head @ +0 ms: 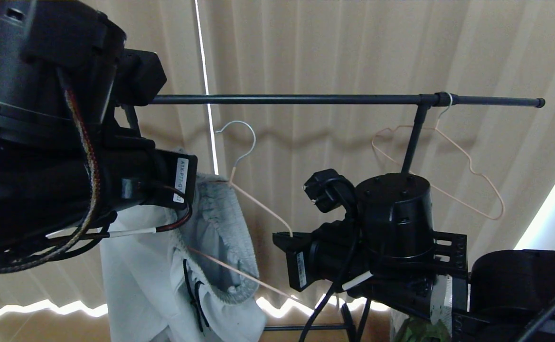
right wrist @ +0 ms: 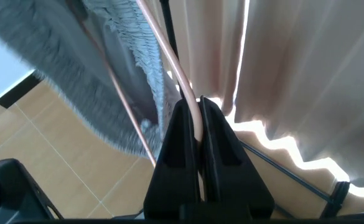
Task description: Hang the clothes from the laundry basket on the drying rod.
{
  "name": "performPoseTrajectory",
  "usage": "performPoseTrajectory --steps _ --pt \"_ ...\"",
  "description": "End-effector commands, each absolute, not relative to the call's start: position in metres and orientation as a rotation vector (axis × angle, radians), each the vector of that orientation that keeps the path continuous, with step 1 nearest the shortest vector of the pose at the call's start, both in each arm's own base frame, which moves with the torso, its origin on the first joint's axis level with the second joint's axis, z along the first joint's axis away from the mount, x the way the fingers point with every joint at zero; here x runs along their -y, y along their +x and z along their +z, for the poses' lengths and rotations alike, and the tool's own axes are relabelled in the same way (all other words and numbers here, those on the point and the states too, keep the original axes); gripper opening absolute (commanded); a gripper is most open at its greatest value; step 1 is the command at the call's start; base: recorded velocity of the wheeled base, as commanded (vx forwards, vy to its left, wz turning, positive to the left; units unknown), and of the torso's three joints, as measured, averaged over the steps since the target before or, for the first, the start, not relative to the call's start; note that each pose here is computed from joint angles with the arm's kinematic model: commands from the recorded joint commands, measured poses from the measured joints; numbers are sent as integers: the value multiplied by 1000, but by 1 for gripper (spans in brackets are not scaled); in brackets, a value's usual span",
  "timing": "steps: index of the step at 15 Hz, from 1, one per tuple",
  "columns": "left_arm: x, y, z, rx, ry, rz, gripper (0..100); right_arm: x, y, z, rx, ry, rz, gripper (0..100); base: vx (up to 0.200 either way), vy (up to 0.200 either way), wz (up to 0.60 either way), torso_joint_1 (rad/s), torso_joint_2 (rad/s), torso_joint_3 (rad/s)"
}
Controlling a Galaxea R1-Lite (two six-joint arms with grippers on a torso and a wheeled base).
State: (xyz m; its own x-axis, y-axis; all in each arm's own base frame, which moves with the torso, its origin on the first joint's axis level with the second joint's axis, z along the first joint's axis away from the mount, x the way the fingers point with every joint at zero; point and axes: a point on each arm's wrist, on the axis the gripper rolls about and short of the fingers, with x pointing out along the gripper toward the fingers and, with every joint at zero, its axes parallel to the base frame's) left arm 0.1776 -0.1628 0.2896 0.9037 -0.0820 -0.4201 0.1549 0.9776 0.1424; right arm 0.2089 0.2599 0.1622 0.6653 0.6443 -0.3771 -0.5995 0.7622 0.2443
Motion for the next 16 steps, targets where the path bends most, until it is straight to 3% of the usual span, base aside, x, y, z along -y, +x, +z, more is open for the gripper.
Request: performPoseTrajectory --steps 1,7,11,16 --pt "164 173 287 -435 176 -157 0 -258 207 166 -454 109 706 0 0 0 0 0 0 0" --pt "178 166 289 -390 152 -241 0 -254 197 169 -454 106 723 0 0 0 0 0 0 0" --pt "169 154 283 -384 240 -274 0 -243 206 174 -434 119 684 0 0 0 0 0 0 0" --pt "169 154 270 -365 268 -284 0 -238 199 186 -403 138 696 0 0 0 0 0 0 0"
